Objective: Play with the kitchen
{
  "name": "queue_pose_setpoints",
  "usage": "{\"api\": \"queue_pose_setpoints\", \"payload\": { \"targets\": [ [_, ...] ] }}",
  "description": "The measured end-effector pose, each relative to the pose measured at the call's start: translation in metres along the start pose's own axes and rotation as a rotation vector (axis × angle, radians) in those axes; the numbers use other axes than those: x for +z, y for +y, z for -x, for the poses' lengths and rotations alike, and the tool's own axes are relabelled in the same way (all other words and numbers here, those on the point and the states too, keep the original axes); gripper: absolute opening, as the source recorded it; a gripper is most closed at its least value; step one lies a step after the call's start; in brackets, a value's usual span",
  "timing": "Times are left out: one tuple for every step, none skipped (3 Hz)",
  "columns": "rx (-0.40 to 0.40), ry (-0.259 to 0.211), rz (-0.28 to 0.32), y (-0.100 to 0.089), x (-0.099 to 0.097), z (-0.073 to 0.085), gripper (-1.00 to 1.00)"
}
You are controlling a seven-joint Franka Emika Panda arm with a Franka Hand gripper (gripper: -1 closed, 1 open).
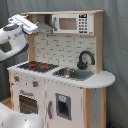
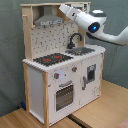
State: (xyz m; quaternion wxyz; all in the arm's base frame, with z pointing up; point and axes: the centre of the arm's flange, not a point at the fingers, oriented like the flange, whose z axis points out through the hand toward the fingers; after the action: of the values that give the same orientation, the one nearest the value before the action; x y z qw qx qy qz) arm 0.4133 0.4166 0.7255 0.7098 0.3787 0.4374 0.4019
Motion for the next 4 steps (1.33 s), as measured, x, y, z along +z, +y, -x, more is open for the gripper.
{"api": "queue_pose_setpoints", "payload": {
  "targets": [
    [0.054, -0.051, 0.013, -0.004, -0.005, -0.006, 1.00],
    [0.109, -0.102, 0.027, -0.010, -0.010, -0.013, 1.00],
    [0.163, -0.153, 0.041, -0.017, -0.015, -0.019, 1.00],
    [0.215, -0.205, 0.057, -0.024, -0.019, -0.025, 1.00]
  ]
}}
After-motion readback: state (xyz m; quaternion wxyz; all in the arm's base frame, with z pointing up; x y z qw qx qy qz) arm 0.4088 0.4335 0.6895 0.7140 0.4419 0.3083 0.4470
